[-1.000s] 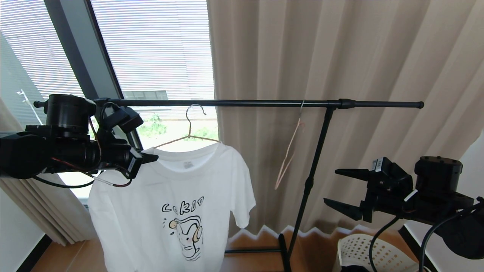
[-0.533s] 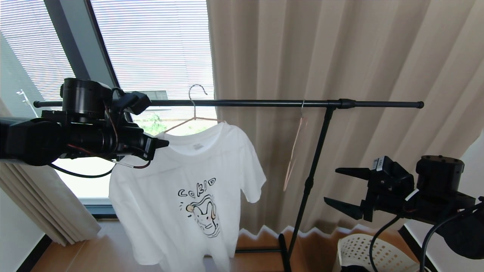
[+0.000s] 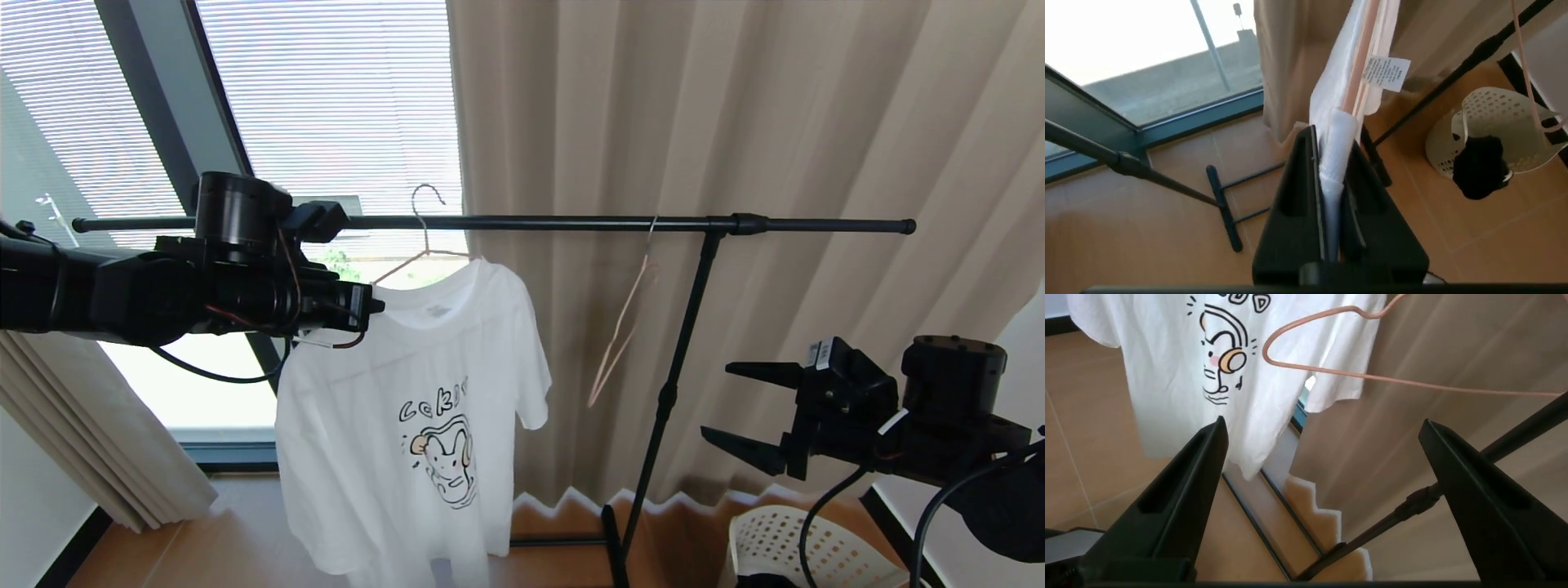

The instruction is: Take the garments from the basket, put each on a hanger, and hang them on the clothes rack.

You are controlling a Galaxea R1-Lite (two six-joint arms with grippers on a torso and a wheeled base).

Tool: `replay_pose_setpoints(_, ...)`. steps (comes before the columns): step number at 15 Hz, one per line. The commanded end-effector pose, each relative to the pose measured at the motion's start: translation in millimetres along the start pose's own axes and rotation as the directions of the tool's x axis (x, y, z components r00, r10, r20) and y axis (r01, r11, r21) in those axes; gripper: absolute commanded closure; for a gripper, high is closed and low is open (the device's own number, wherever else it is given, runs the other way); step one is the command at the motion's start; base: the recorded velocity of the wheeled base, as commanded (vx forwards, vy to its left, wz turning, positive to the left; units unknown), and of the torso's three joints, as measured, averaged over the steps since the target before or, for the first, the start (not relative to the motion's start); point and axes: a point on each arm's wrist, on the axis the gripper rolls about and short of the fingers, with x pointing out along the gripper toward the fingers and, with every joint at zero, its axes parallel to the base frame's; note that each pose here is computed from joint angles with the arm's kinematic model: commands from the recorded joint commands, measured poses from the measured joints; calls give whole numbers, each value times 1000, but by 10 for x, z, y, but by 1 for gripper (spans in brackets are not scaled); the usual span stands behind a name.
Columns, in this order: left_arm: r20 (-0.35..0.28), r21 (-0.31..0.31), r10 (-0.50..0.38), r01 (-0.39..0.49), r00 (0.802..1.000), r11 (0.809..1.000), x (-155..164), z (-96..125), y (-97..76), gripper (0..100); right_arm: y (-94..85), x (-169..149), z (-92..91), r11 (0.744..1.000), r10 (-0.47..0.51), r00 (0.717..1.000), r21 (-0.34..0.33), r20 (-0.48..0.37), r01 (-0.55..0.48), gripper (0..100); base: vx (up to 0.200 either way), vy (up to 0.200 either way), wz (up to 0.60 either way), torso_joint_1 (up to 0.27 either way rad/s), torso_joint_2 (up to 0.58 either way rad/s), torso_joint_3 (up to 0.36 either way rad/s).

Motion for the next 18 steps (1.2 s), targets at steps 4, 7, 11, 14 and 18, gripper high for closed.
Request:
replay_pose_setpoints(4, 26, -42, 23, -21, 999, 999, 244, 134, -70, 100, 6, 3, -14, 1000, 3, 1000, 3, -4, -3, 0, 0, 0, 0, 0, 0, 0)
replay_pose_setpoints(7, 18, -44, 35, -34, 999, 998, 339, 124, -51, 100, 12, -2, -16, 1000, 3, 1000, 4, -5, -3, 0, 0, 0, 0, 0, 0, 0)
replay_pose_setpoints(11, 15, -78, 38, -36, 999, 996, 463, 126, -29, 100, 14, 7, -27, 1000, 6, 1000, 7, -7, -6, 0, 0, 0, 0, 0, 0, 0)
replay_pose_setpoints(14, 14, -81, 38, -36, 999, 996, 536, 126, -16, 100, 13, 13, -39, 1000, 6, 1000, 10, -11, -6, 0, 0, 0, 0, 0, 0, 0)
replay_pose_setpoints(18, -1, -83, 37, -37, 999, 996, 609, 85, -5, 100, 19, 18, -49, 1000, 9, 1000, 13, -13, -9, 0, 0, 0, 0, 0, 0, 0)
